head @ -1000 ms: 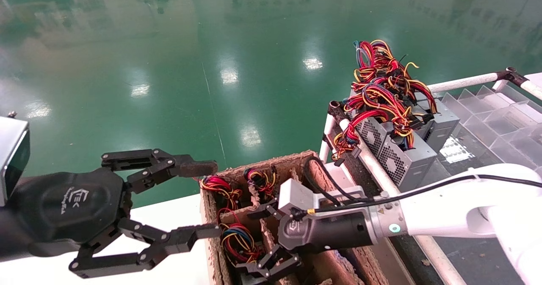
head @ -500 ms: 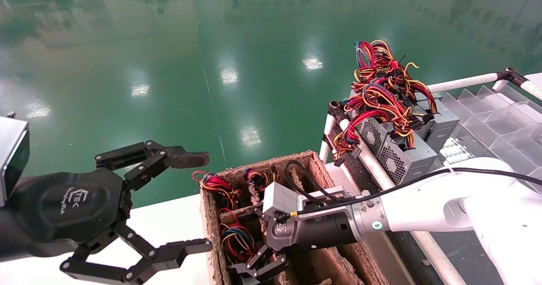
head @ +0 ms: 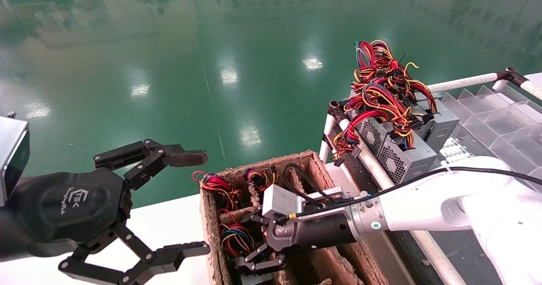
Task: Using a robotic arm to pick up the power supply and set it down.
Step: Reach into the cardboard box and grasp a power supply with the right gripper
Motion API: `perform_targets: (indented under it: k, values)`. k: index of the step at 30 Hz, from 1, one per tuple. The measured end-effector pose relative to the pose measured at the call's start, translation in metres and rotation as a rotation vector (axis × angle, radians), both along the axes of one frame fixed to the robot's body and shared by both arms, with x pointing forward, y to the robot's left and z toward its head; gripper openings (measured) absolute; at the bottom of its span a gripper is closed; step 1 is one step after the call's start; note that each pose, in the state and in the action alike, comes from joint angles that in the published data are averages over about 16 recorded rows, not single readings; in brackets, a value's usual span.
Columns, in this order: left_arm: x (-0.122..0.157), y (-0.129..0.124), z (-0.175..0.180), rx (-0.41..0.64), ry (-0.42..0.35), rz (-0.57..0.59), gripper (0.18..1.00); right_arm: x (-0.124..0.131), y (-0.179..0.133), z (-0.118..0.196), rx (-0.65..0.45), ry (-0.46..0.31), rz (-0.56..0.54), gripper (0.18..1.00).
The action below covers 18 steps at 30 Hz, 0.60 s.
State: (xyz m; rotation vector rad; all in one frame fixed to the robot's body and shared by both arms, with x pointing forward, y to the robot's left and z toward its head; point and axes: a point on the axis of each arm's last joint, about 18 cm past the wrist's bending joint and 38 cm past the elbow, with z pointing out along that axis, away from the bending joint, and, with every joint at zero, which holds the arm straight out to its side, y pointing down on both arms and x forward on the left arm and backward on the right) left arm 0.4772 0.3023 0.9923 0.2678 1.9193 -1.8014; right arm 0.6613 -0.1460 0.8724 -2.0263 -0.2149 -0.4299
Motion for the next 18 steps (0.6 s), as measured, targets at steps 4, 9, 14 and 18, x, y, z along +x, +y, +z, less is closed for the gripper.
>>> perform_targets:
  k: [4,9,14,18]
  values:
    - [0.0,0.0,0.0,0.0,0.0,0.0,0.999,0.001,0.0001,-0.0006,-0.007,-0.009,-0.001,0.678]
    - [0.0,0.0,0.0,0.0,0.0,0.0,1.001,0.002,-0.0004,-0.0006,-0.011,-0.018,-0.003,0.56]
    - [0.0,0.0,0.0,0.0,0.0,0.0,1.001,0.0025,-0.0014,0.0,-0.006,-0.021,-0.006,0.44]
    - [0.0,0.0,0.0,0.0,0.0,0.0,1.001,0.0022,-0.0028,0.0011,0.006,-0.02,-0.007,0.362]
